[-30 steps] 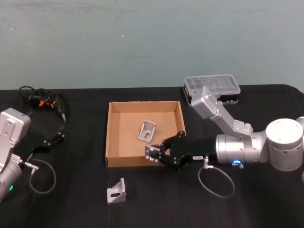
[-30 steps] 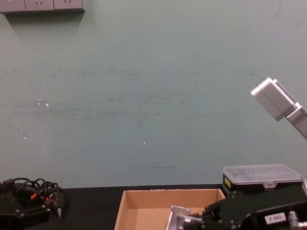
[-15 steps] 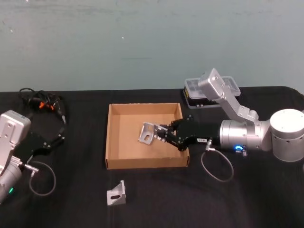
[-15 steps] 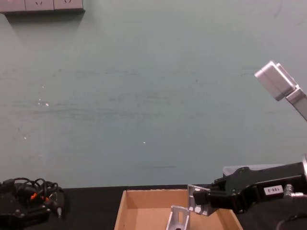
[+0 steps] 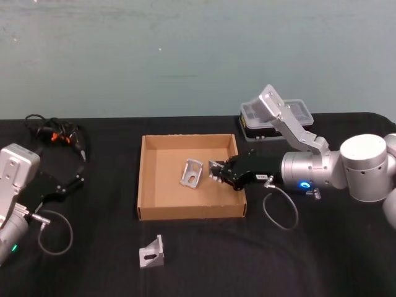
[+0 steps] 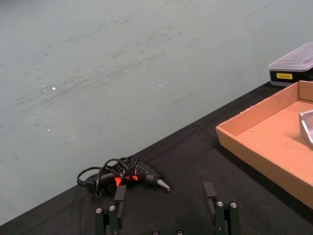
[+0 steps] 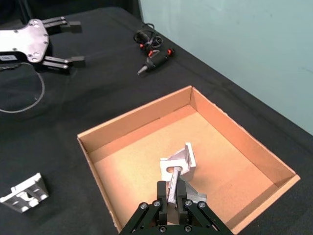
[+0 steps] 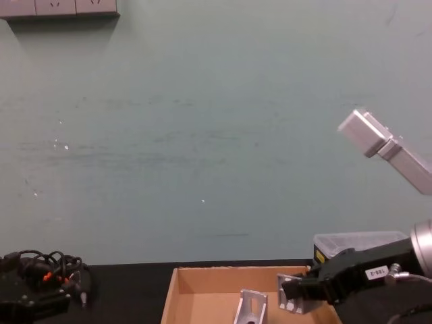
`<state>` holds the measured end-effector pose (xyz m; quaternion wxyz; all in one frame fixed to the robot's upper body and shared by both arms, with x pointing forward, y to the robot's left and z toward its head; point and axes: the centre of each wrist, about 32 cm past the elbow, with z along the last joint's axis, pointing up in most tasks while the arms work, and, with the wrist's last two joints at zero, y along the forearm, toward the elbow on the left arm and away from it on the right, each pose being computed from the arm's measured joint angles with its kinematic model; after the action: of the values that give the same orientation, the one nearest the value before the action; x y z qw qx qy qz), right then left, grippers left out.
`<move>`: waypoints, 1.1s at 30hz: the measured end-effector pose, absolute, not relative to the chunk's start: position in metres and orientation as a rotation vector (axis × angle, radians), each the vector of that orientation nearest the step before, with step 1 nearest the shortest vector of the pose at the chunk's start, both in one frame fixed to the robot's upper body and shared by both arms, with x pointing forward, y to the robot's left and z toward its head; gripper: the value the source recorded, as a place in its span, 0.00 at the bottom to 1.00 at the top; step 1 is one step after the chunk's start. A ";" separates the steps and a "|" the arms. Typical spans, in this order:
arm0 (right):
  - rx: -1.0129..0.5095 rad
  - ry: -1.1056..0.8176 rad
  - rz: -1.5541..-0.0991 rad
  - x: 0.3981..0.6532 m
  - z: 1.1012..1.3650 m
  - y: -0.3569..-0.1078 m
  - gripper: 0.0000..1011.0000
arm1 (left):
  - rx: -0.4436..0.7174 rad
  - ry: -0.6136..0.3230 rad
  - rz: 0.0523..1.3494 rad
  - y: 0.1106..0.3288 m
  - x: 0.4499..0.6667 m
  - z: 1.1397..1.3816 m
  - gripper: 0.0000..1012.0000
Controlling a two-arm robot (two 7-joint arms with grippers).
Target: Use one hand to pick up the angle iron from the table and place it into the box.
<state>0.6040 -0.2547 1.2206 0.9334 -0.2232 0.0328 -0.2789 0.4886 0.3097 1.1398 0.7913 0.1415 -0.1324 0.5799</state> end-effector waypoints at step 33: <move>-0.475 0.084 -0.556 0.612 1.216 -0.248 0.56 | 0.304 -0.285 1.248 0.310 0.489 1.140 0.99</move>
<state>0.6124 -0.2480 1.2160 0.9330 -0.2323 0.0412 -0.2717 0.4886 0.3097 1.1398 0.7913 0.1415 -0.1325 0.5799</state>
